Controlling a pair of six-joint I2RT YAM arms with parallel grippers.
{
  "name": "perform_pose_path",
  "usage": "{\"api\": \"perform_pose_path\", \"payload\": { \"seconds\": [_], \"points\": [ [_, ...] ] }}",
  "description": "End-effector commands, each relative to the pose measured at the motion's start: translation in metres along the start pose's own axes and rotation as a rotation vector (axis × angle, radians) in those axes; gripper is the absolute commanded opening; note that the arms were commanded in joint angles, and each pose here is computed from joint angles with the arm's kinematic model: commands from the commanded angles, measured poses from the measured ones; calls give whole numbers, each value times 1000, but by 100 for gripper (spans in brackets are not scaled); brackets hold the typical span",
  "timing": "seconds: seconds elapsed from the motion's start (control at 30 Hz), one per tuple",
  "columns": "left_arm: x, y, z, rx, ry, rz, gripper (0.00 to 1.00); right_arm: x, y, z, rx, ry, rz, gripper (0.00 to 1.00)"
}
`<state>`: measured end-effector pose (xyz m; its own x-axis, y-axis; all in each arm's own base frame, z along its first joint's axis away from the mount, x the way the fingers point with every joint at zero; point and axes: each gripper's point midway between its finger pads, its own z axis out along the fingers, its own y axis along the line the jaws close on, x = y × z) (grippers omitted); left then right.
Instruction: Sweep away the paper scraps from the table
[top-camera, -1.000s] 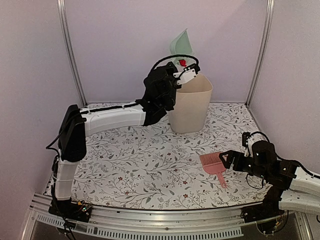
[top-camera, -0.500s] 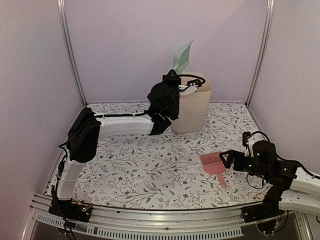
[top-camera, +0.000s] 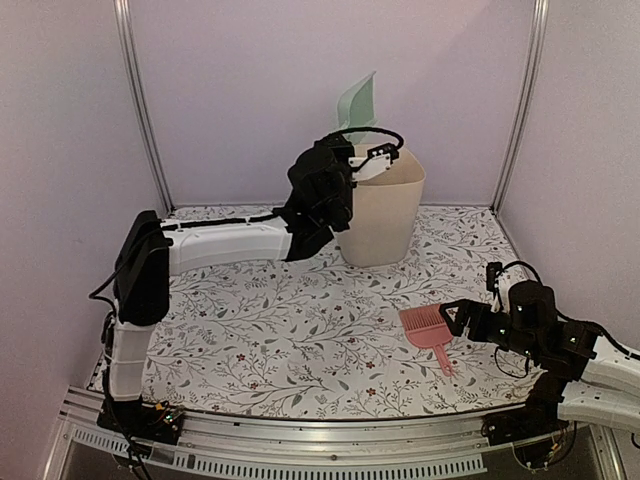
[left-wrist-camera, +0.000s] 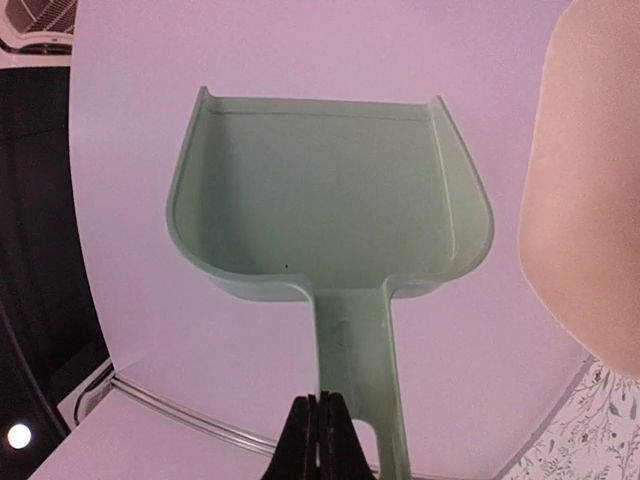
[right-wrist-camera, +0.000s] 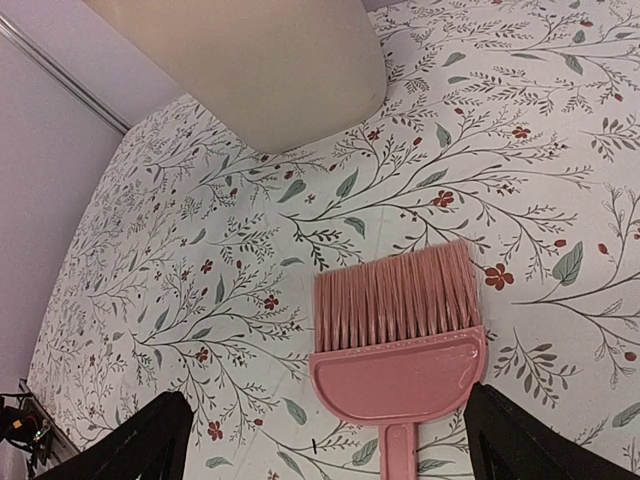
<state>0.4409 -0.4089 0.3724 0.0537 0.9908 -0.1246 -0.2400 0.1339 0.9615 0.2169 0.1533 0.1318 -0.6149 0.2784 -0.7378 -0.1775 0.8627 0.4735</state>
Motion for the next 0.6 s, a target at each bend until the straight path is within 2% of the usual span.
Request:
{"api": "perform_pose_path", "payload": {
  "seconds": [0.0, 0.23, 0.47, 0.57],
  "points": [
    [19, 54, -7, 35, 40, -305, 0, -6, 6, -2, -22, -19, -10, 99],
    [35, 57, -28, 176, 71, -500, 0, -11, 10, -6, -39, -34, -13, 99],
    [66, 79, -55, 244, 94, -708, 0, -15, 12, -12, -57, -53, -9, 99],
    [81, 75, -69, 302, 118, -759, 0, -16, 12, -13, -62, -58, -7, 99]
  ]
}}
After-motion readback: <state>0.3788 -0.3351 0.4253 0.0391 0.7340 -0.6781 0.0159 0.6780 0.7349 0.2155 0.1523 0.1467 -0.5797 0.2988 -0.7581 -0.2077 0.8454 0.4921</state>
